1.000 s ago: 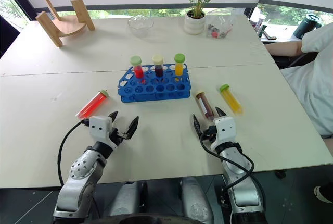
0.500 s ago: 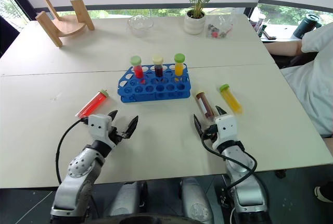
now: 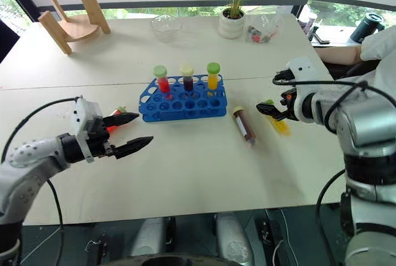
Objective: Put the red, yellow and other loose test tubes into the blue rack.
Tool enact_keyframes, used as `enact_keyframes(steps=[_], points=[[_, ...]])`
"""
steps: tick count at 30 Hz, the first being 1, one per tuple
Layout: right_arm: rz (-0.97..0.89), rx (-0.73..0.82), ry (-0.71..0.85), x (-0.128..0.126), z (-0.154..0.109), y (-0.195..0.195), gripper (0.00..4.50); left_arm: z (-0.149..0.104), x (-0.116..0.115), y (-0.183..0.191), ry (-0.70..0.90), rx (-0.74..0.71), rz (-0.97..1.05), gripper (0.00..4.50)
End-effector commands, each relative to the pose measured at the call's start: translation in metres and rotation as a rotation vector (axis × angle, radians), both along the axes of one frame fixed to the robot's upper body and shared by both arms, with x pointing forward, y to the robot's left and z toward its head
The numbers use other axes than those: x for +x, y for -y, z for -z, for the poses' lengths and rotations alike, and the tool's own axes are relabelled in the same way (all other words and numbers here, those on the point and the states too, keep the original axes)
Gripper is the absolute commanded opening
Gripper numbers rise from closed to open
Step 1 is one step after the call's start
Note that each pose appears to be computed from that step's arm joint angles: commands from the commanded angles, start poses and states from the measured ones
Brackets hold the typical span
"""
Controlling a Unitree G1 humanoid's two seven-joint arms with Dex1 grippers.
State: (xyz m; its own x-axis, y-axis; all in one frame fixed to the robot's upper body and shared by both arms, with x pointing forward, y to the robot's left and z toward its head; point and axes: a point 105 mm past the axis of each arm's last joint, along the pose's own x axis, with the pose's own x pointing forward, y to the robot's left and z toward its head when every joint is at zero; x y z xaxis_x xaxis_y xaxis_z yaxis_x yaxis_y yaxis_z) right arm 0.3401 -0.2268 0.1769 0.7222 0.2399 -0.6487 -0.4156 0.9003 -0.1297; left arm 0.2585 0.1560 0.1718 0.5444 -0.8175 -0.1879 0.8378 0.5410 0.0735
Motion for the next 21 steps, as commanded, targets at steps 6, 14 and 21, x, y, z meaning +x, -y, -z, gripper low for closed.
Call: enact_keyframes(steps=[6,14,21], points=[[-0.084,-0.105,-0.136,0.018,0.034,0.017,4.5,-0.016,0.001,0.001,0.058,0.011,0.043,4.42],[-0.136,-0.122,-0.157,0.035,0.046,0.019,1.03,-0.02,-0.001,-0.006,0.064,0.031,0.028,4.5],[-0.263,0.053,0.154,0.045,-0.019,-0.02,0.8,-0.026,0.0,-0.011,0.086,0.017,-0.011,4.5]])
